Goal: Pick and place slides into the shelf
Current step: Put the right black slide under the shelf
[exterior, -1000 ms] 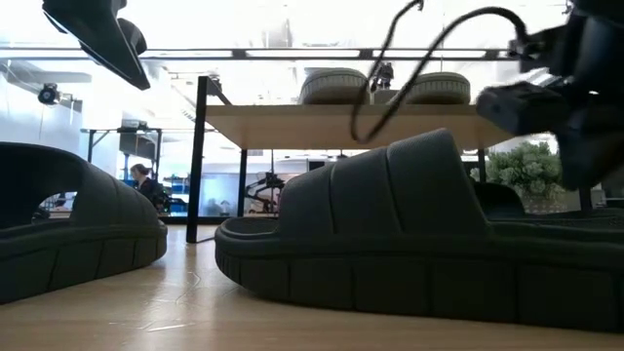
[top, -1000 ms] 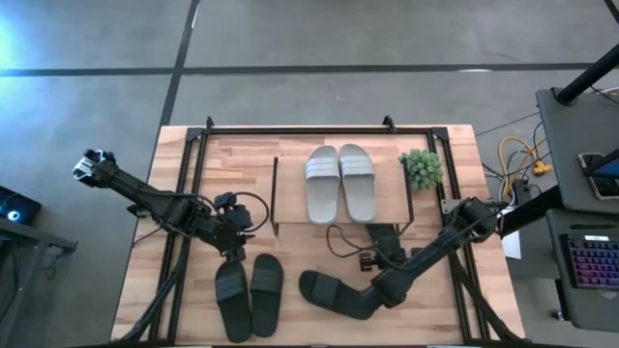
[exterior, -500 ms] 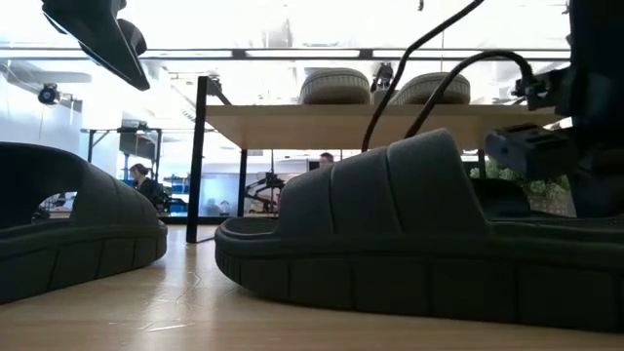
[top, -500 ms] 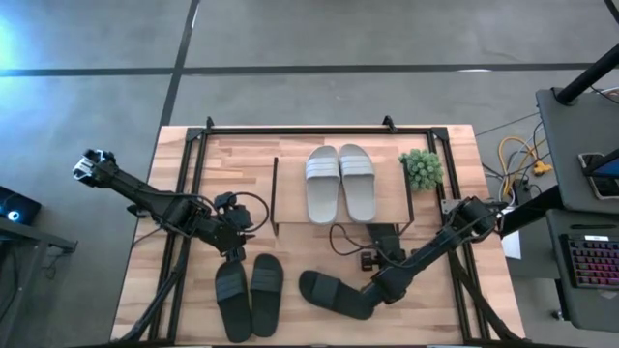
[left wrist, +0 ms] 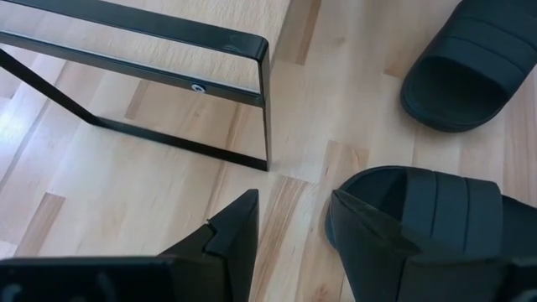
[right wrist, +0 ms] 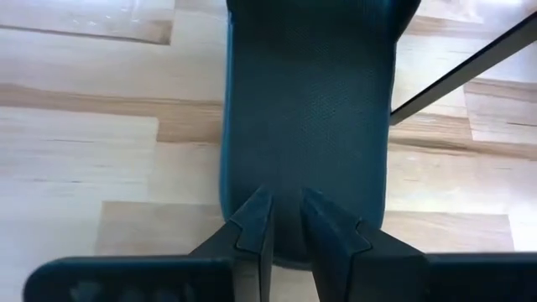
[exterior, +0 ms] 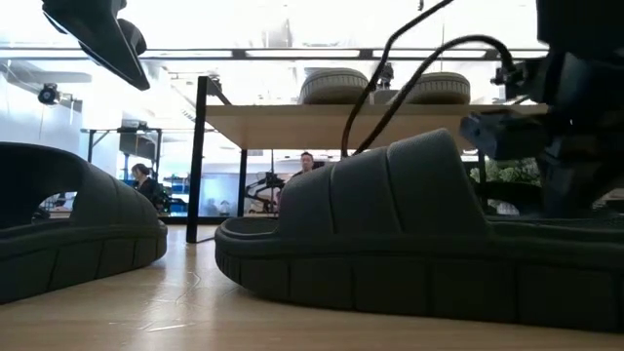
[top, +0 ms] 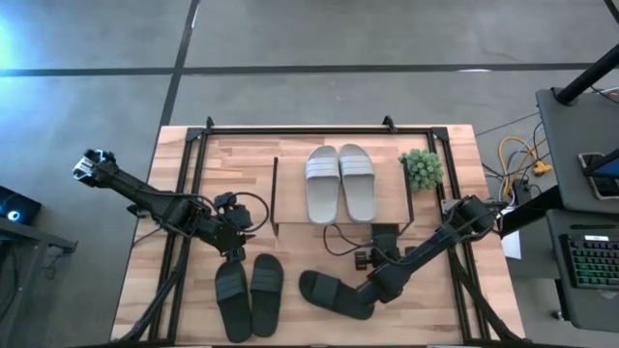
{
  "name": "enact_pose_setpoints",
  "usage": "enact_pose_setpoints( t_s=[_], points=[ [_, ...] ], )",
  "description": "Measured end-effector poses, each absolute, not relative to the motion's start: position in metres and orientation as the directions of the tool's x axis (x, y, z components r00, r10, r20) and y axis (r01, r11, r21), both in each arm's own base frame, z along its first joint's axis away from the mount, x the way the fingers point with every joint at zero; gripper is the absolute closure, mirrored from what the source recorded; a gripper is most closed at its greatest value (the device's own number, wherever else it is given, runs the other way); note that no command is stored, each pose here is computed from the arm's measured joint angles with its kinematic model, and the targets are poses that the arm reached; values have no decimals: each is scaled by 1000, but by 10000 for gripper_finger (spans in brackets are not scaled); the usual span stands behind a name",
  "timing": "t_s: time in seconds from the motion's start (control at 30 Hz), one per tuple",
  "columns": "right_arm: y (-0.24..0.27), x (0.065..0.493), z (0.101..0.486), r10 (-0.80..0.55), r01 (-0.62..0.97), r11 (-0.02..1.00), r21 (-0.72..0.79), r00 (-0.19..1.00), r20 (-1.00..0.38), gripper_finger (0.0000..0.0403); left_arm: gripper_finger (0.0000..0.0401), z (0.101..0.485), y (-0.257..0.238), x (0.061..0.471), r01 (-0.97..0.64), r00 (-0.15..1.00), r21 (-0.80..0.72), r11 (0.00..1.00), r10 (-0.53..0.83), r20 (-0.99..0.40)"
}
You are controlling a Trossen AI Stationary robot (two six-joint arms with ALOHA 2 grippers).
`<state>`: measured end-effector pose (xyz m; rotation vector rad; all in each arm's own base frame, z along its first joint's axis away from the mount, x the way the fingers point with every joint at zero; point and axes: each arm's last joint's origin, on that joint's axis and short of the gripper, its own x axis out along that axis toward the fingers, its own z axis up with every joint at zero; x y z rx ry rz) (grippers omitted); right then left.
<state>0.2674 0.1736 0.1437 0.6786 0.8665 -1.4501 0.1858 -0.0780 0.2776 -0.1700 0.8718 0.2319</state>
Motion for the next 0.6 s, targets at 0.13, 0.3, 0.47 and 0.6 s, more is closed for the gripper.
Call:
enact_pose_setpoints(
  t_s=[0.13, 0.3, 0.47, 0.6],
  points=[
    [178, 271, 158, -569, 992, 54, -111, -61, -820, 349, 266, 278, -78, 186, -270, 621, -53, 961, 132, -772],
    [193, 275, 182, -564, 988, 123, -92, -6, -826, 349, 266, 278, -78, 186, -268, 622, -52, 962, 132, -772],
    [218, 263, 185, -469, 988, 117, -102, -36, -883, 349, 266, 278, -78, 186, -268, 623, -52, 962, 132, -771],
    [234, 248, 179, -431, 992, 86, -89, -44, -901, 349, 266, 278, -78, 186, -278, 627, -39, 960, 151, -764]
  ],
)
